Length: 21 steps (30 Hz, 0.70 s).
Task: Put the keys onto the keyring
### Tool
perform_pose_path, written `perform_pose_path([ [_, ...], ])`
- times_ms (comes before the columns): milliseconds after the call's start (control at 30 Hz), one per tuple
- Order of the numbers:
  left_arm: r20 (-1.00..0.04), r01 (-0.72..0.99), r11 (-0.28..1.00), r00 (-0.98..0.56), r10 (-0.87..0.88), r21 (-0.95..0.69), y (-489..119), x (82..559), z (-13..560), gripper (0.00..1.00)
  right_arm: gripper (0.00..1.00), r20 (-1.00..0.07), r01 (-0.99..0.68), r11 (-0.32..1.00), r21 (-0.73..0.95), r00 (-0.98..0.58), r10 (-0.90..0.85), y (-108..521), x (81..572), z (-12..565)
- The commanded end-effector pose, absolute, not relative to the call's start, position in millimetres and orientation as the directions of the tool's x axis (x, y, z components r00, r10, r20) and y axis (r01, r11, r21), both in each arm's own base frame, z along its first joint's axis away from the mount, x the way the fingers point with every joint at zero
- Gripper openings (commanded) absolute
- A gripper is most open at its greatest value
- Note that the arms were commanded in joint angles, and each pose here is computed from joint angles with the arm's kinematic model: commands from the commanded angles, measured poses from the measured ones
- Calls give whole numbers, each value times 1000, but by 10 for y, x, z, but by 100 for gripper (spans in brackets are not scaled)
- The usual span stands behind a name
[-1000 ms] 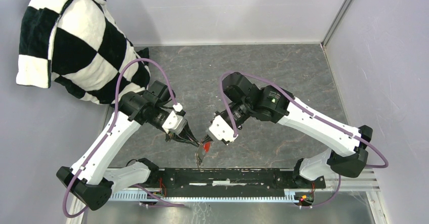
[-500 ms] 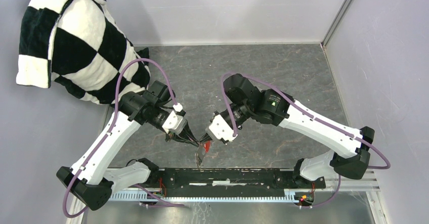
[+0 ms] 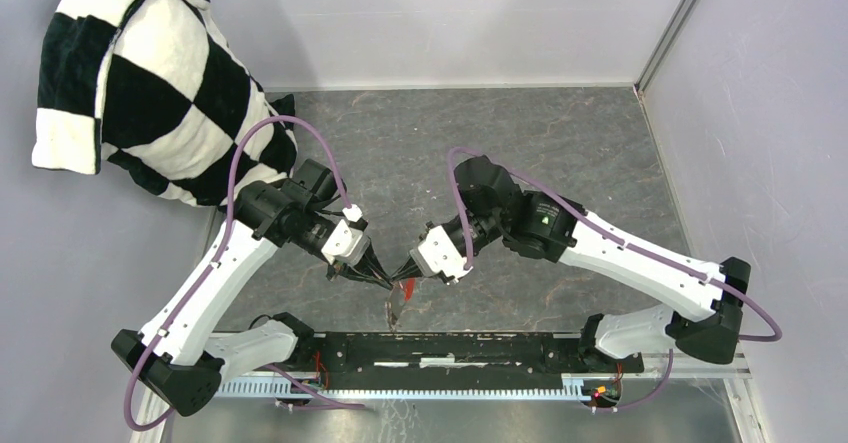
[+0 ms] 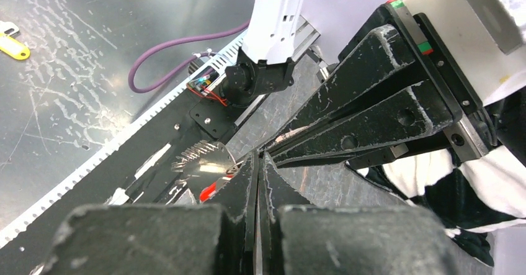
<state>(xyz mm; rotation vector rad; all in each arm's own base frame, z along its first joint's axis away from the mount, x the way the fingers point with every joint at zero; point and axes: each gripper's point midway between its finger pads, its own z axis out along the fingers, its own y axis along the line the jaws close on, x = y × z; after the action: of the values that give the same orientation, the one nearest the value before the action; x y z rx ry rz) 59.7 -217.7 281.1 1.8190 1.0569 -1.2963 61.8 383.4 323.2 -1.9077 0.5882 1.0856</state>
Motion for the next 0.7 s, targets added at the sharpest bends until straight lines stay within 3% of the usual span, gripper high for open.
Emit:
perform_pose_path([
  [0,-950,859,-479,278,139,181,-2229,604,2996,2,0,-845,-729,-461,-506,527,94,3911,630,3490],
  [367,-959,865,-466,264,106,187,-2277,626,3129,2,0,-845,-761,-399,-511,530,72,3931,728,3443],
  [667,-969,899,-380,246,24,219,-2397,736,3441,2,0,-829,-763,-356,-540,556,67,3931,800,3525],
])
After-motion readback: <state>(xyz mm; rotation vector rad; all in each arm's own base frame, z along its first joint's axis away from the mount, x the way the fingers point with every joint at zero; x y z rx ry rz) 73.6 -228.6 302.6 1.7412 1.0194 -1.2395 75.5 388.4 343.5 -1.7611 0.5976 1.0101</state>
